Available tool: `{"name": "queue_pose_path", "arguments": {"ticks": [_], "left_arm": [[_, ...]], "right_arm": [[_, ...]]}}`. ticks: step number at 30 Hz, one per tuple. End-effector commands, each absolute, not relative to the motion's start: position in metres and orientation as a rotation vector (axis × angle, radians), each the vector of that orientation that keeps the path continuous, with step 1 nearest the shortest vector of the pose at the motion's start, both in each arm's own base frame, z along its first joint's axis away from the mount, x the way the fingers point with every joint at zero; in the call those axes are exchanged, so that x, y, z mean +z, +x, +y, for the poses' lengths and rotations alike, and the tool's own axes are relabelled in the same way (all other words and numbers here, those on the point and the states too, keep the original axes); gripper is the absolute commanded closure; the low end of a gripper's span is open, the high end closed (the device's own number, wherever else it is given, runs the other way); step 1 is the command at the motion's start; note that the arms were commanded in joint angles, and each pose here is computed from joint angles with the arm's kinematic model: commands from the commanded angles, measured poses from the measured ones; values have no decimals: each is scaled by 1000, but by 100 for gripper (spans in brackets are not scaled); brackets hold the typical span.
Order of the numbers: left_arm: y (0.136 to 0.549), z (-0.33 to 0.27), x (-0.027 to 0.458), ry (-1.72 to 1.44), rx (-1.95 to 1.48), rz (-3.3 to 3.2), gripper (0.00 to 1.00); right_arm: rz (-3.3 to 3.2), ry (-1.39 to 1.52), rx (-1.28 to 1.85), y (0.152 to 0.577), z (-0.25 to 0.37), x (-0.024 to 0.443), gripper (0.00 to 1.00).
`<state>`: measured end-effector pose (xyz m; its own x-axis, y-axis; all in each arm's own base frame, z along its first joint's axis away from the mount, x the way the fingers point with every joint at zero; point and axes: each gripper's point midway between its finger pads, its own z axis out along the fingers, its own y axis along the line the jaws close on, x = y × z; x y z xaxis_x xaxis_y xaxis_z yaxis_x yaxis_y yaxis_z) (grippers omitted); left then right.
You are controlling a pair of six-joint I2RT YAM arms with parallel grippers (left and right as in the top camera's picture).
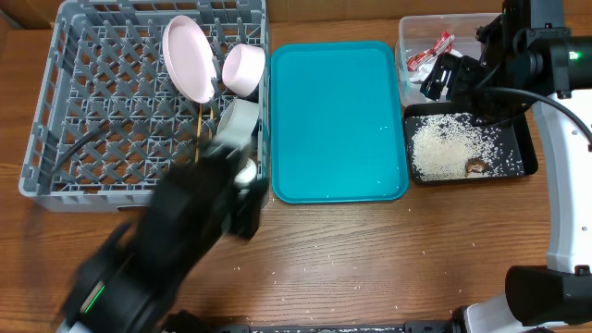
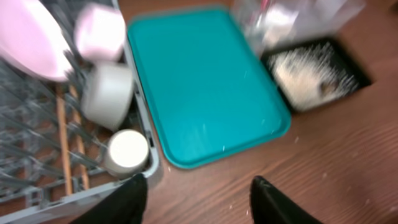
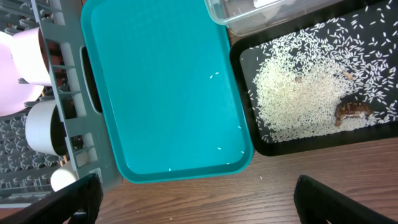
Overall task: Sort waste into correct bins and load items into the dishwasher
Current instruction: 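Open the left gripper and withdraw it from the rack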
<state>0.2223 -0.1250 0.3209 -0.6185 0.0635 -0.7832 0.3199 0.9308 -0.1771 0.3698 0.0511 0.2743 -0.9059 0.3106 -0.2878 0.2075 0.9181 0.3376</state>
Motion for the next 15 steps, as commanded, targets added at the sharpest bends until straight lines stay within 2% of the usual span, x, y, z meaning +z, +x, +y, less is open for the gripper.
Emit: {"name": "queue_pose_path", "arguments": {"ticks": [1, 3, 5, 9, 15], "left_arm": [[195, -96, 323, 212, -339, 2120, 30], [186, -93, 311, 211, -360, 2103, 13], [183, -91, 292, 188, -374, 2106, 0], [186, -98, 265, 138, -433, 2112, 0], [187, -118, 261, 188, -540, 2113, 0]], "right_arm": [[2732, 370, 421, 369, 52, 276, 0], [2732, 370, 421, 369, 52, 276, 0], [2732, 370, 421, 369, 52, 276, 0], [2732, 370, 421, 369, 51, 276, 0], [2732, 370, 421, 369, 52, 276, 0]]}}
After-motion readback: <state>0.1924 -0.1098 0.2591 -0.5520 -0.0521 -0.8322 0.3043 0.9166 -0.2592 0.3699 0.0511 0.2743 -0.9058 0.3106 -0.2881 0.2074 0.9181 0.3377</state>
